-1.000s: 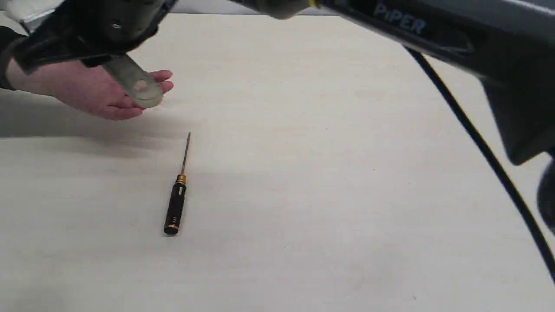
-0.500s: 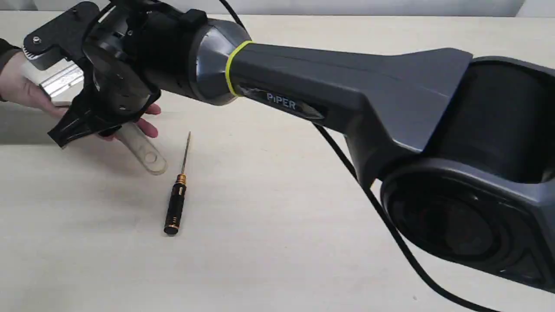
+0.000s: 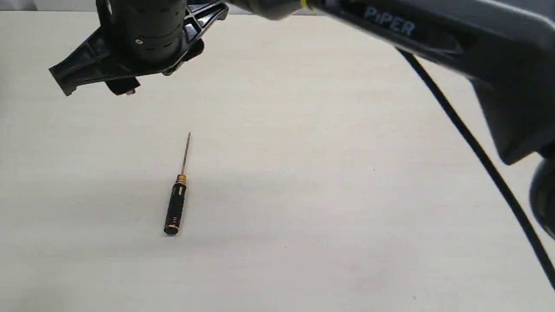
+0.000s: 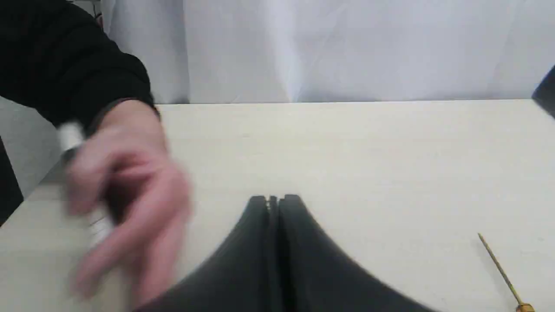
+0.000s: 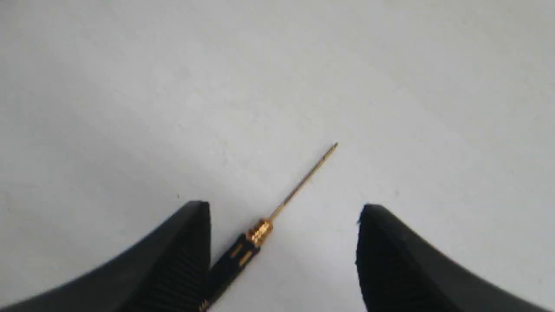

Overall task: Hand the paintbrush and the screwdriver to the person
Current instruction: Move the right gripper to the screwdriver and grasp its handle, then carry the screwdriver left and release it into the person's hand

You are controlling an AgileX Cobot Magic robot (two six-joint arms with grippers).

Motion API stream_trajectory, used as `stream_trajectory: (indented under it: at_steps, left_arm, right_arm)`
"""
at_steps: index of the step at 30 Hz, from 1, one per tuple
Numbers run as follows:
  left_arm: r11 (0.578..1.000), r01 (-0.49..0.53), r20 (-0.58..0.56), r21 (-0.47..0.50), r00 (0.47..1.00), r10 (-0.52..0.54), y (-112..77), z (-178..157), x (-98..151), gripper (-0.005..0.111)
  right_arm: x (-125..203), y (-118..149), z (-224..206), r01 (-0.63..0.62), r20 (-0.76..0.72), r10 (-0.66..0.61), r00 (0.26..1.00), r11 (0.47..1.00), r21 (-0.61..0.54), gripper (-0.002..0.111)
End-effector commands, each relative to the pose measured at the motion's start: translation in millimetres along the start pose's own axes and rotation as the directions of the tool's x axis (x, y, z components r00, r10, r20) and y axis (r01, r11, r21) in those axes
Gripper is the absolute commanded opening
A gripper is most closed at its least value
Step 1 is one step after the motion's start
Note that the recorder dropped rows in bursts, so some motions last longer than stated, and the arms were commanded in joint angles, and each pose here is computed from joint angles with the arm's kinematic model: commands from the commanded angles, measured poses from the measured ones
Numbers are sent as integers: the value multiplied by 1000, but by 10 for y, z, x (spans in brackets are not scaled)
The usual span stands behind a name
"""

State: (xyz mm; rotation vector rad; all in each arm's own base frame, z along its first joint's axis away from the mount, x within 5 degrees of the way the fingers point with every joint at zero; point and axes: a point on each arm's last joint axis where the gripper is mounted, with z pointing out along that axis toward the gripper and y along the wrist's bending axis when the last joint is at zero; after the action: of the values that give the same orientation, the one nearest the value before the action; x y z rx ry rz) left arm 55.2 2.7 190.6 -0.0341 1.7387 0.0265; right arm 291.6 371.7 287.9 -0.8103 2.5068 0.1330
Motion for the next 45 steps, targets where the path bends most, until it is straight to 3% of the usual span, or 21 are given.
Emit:
stream_trajectory:
  at_steps: [1,22,32,35,38,41,45]
  left_arm:
    - [1000,2,7,9,1000,-2,-5,0,0,0]
    - [1000,4,4,9,1000,-4,-6,0,2,0]
    - [1000,4,6,10,1000,-4,-6,0,1,0]
    - [1000,4,6,10,1000,-4,-6,0,1,0]
    - [1000,4,6,10,1000,-4,-6,0,1,0]
    - [1000,4,6,10,1000,-4,-6,0,1,0]
    - [1000,4,6,10,1000,-4,-6,0,1,0]
  right_arm:
    - [91,-14,-17,-35,-106,35,994,999,5,54]
    - [478,178,1209,9,-332,6,943,999,44,54]
    - [703,290,1643,-24,-413,21,911,1000,-2,53]
    - [715,281,1649,-15,-422,16,906,1000,5,35]
    - [682,248,1586,53,-414,-46,909,999,5,8]
    - [576,215,1393,116,-374,-108,921,993,-1,5]
    - [368,171,999,109,-272,-107,956,994,-7,5]
